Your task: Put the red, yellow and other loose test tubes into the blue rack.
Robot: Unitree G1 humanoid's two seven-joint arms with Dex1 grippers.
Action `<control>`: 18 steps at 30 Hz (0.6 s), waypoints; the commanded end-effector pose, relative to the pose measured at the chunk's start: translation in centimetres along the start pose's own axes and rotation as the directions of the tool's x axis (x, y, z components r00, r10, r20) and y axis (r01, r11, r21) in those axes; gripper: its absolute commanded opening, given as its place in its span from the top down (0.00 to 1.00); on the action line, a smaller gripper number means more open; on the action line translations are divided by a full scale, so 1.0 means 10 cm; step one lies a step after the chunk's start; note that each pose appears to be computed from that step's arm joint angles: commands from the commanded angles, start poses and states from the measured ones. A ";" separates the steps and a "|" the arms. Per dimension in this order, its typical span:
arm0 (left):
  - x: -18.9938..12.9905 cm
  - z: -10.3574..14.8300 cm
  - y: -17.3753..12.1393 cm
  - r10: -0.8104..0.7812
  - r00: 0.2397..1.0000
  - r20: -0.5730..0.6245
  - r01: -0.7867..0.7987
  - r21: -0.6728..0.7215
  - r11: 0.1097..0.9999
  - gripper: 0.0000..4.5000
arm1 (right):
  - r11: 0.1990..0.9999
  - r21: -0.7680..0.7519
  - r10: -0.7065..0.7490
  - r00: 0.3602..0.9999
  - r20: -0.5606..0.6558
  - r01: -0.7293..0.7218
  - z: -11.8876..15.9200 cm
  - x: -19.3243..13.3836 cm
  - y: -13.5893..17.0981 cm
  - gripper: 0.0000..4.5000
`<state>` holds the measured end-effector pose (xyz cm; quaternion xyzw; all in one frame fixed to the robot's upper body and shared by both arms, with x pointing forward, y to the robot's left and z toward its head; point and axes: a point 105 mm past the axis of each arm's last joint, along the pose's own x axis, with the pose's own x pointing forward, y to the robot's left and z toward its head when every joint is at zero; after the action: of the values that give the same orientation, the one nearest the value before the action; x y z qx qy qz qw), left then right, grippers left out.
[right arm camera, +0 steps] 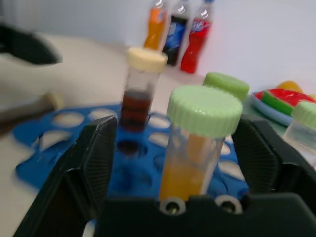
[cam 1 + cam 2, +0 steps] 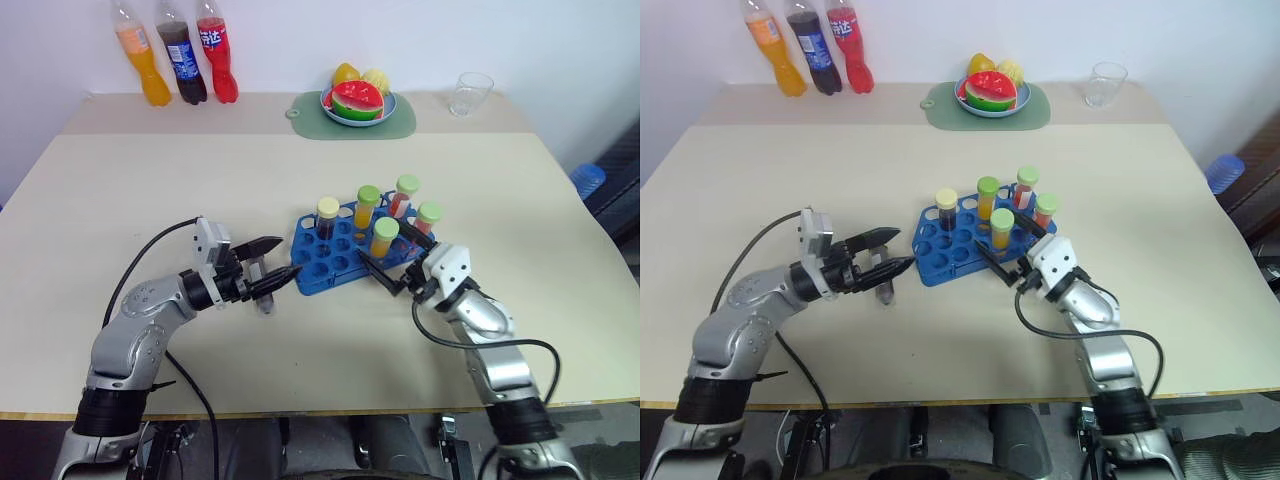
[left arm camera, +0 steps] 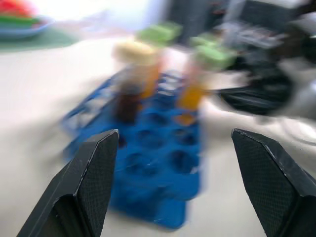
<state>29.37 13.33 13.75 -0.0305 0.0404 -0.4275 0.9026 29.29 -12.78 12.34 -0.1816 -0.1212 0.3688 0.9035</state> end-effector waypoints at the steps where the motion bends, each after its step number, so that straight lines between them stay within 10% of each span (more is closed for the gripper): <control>1: -0.13 0.11 0.13 0.162 0.981 -0.105 -0.170 -0.065 0.983 0.17 | 0.996 -0.020 0.092 0.994 -0.052 -0.093 0.13 -0.25 0.01 0.14; 8: -0.14 0.11 0.29 0.206 0.868 -0.452 -0.351 -0.264 0.899 0.17 | 0.966 0.001 0.253 0.944 -0.212 -0.258 0.16 -0.72 -0.02 0.14; 18: 0.02 0.03 0.39 0.089 0.792 -0.604 -0.440 -0.464 0.769 0.17 | 0.947 -0.015 0.311 0.924 -0.222 -0.322 0.17 -0.68 -0.10 0.14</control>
<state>32.41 15.89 13.06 -0.1682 0.4254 -0.2475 0.8541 24.52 -17.88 13.28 -0.2586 0.0088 0.4839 0.8360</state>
